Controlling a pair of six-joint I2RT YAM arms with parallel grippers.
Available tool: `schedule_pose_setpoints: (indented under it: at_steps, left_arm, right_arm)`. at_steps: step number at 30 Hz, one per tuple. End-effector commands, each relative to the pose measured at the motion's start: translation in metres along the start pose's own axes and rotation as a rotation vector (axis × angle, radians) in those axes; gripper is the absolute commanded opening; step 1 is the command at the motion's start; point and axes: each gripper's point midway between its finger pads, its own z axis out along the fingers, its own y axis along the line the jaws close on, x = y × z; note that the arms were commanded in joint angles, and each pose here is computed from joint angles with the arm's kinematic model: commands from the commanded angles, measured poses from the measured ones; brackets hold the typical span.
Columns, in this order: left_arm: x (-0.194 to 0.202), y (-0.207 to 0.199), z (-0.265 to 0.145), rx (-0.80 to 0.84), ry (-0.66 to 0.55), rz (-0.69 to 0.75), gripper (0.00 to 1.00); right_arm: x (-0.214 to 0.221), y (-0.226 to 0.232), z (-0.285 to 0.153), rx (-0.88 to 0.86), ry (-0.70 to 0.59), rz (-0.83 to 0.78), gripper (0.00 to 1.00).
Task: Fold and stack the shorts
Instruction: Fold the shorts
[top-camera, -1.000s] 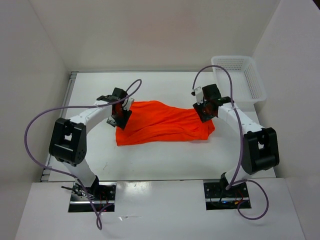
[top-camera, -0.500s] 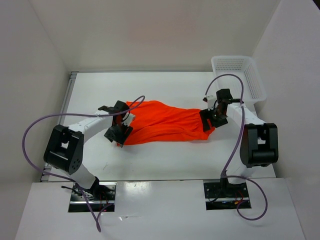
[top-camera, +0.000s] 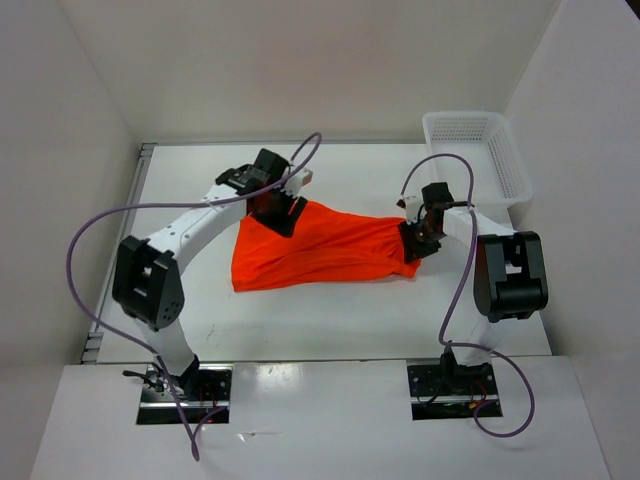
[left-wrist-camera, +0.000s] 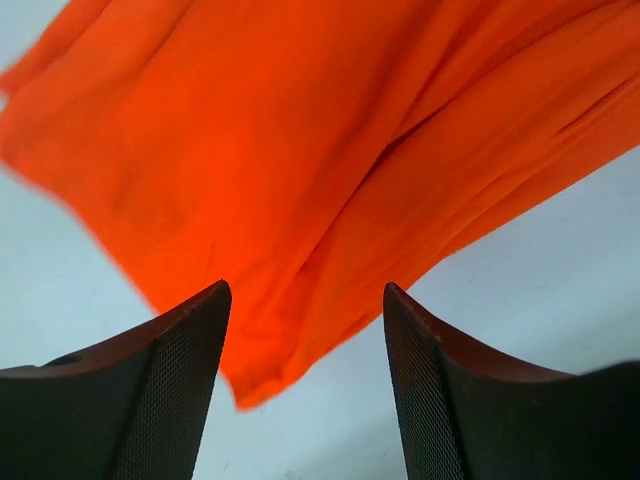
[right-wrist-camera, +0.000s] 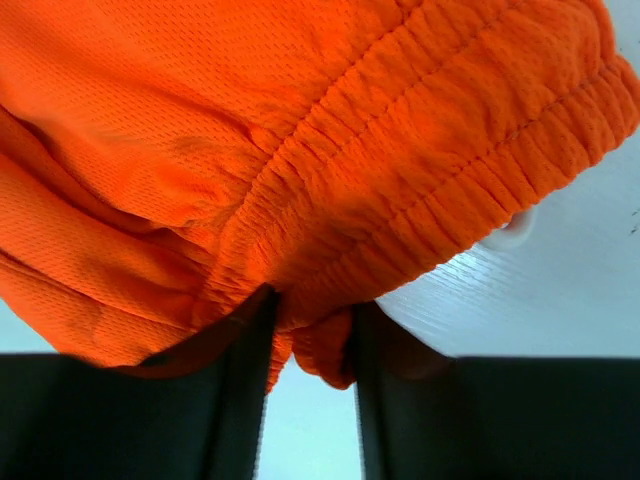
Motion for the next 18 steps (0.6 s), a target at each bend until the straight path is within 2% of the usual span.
schedule_pose_setpoints:
  at_steps: [1, 3, 4, 8, 13, 18]
  left_arm:
    - [-0.023, -0.04, 0.042, 0.154, 0.009, 0.047, 0.7]
    - [-0.032, -0.05, 0.058, 0.184, 0.004, 0.061, 0.7]
    - [-0.033, -0.059, 0.076, 0.203, 0.012, 0.074, 0.7]
    - [-0.037, -0.078, 0.106, 0.231, 0.016, 0.107, 0.7]
    - [-0.017, -0.099, 0.141, 0.253, 0.059, 0.143, 0.7]
    - [-0.003, -0.118, 0.147, 0.321, 0.08, 0.156, 0.7]
  right_arm:
    - [-0.001, -0.006, 0.017, 0.04, -0.013, 0.012, 0.34]
    - [-0.001, -0.006, 0.017, 0.04, -0.013, 0.012, 0.27]
    - [-0.001, -0.005, 0.017, 0.031, -0.016, 0.012, 0.19]
    - [-0.015, -0.008, 0.004, 0.058, -0.058, -0.007, 0.01]
    - [-0.039, -0.012, -0.02, 0.088, -0.123, -0.043, 0.0]
    - [-0.075, -0.012, -0.058, 0.105, -0.206, -0.092, 0.0]
